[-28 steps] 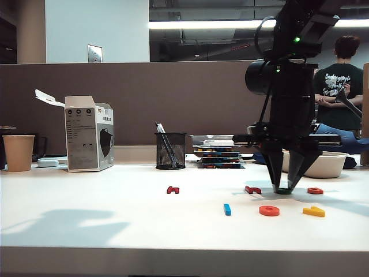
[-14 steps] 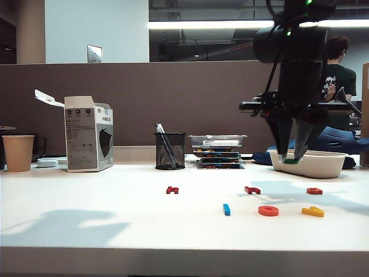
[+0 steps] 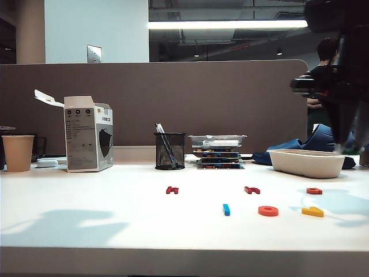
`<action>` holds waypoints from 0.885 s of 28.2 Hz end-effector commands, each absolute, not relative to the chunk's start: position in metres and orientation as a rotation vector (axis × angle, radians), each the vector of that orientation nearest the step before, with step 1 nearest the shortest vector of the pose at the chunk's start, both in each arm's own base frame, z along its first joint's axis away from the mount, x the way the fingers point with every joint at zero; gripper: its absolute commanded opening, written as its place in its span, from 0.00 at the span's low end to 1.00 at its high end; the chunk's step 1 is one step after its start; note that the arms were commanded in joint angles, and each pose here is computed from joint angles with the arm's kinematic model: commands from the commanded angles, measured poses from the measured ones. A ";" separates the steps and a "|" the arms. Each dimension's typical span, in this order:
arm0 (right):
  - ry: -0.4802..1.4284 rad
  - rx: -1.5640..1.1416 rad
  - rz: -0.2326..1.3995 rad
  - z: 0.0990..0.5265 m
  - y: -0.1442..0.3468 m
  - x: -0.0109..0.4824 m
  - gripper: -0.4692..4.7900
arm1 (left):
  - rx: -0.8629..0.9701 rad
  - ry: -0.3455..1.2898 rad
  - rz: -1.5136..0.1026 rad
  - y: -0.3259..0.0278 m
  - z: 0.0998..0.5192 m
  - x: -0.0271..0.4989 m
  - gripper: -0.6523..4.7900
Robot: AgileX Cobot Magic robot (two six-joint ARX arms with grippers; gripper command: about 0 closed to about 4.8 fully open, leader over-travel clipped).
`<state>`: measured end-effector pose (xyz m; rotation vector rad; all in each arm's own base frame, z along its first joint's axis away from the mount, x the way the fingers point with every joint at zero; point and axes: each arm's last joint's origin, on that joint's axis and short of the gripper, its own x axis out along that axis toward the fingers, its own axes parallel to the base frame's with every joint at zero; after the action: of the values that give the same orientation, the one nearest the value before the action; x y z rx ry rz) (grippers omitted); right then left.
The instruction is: Select the appropriate letters from the row of letter magnets placed on the table to arrange into the word "love".
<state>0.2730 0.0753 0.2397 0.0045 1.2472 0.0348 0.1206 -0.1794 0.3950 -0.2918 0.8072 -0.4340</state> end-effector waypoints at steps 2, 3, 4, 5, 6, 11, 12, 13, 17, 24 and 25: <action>1.226 0.052 0.025 0.214 0.072 0.261 0.27 | -0.302 0.798 -0.438 -0.179 0.397 0.120 0.11; 1.226 0.053 0.027 0.207 0.072 0.259 0.27 | -0.301 0.798 -0.438 -0.179 0.397 0.120 0.11; 1.225 0.057 0.034 0.202 0.072 0.258 0.27 | -0.302 0.798 -0.439 -0.179 0.397 0.120 0.11; 1.226 0.072 0.055 0.191 0.072 0.255 0.27 | -0.302 0.799 -0.440 -0.179 0.397 0.120 0.11; 1.230 0.077 0.062 0.186 0.071 0.253 0.27 | -0.302 0.799 -0.440 -0.179 0.397 0.120 0.11; 1.223 0.079 0.063 0.175 0.070 0.249 0.27 | -0.302 0.797 -0.437 -0.179 0.397 0.120 0.11; 1.220 0.080 0.064 0.175 0.071 0.250 0.27 | -0.302 0.797 -0.437 -0.179 0.397 0.120 0.11; 1.218 0.080 0.064 0.175 0.071 0.250 0.27 | -0.301 0.797 -0.437 -0.179 0.397 0.120 0.11; 1.222 0.090 0.066 0.175 0.071 0.250 0.27 | -0.301 0.797 -0.437 -0.179 0.397 0.120 0.11; 1.231 0.090 0.063 0.174 0.071 0.249 0.27 | -0.301 0.797 -0.437 -0.179 0.397 0.120 0.11; 1.235 0.089 0.062 0.174 0.070 0.248 0.27 | -0.301 0.797 -0.437 -0.179 0.397 0.120 0.11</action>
<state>0.2486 0.0703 0.1731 0.0843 1.2359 0.0623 0.1206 -0.1795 0.3949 -0.2914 0.8075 -0.4342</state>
